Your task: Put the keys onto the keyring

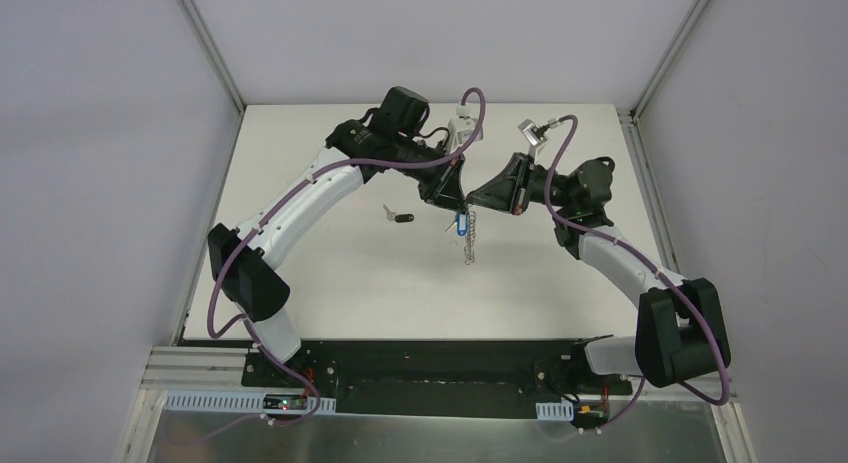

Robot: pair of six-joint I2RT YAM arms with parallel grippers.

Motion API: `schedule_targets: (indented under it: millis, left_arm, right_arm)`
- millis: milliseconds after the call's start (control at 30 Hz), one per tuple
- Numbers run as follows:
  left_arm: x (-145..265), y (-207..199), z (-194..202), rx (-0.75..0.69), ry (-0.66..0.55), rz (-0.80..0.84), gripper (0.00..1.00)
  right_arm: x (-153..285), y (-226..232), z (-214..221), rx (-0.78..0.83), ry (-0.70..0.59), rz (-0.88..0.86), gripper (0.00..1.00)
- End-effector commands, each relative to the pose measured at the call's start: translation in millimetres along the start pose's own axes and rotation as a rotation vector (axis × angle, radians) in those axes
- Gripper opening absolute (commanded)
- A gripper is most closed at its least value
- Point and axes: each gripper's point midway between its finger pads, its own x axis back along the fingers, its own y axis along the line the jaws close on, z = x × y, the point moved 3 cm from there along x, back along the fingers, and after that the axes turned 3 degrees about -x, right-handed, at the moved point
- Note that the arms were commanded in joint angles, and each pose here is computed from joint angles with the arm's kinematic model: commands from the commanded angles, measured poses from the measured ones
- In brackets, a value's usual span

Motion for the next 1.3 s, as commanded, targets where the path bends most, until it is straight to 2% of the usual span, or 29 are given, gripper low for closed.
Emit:
schedule_targets:
  millis: [0, 300, 900, 1000, 1167, 1267]
  left_arm:
    - [12.6, -16.4, -14.2, -0.021, -0.038, -0.006, 0.00]
    - [20.1, -18.6, 3.5, 0.140, 0.172, -0.013, 0.00]
    - [22.2, -23.1, -5.1, 0.107, 0.131, 0.001, 0.00]
    - [21.8, -23.3, -2.2, 0.104, 0.139, 0.008, 0.00]
    - [16.6, -26.6, 11.6, 0.068, 0.200, 0.013, 0.00]
    - [12.2, -29.6, 17.3, 0.057, 0.230, 0.020, 0.00]
  right_arm:
    - [1.6, 8.2, -3.7, 0.101, -0.012, -0.024, 0.00]
    - [6.8, 17.3, 7.2, 0.198, 0.058, -0.052, 0.00]
    - [8.7, 8.0, 24.5, 0.173, 0.108, -0.026, 0.00]
    - [8.8, 8.3, 25.2, 0.172, 0.113, -0.027, 0.05]
    - [6.6, 12.2, 18.0, 0.172, 0.101, -0.024, 0.21]
    - [5.1, 12.3, 14.5, 0.167, 0.096, -0.022, 0.27]
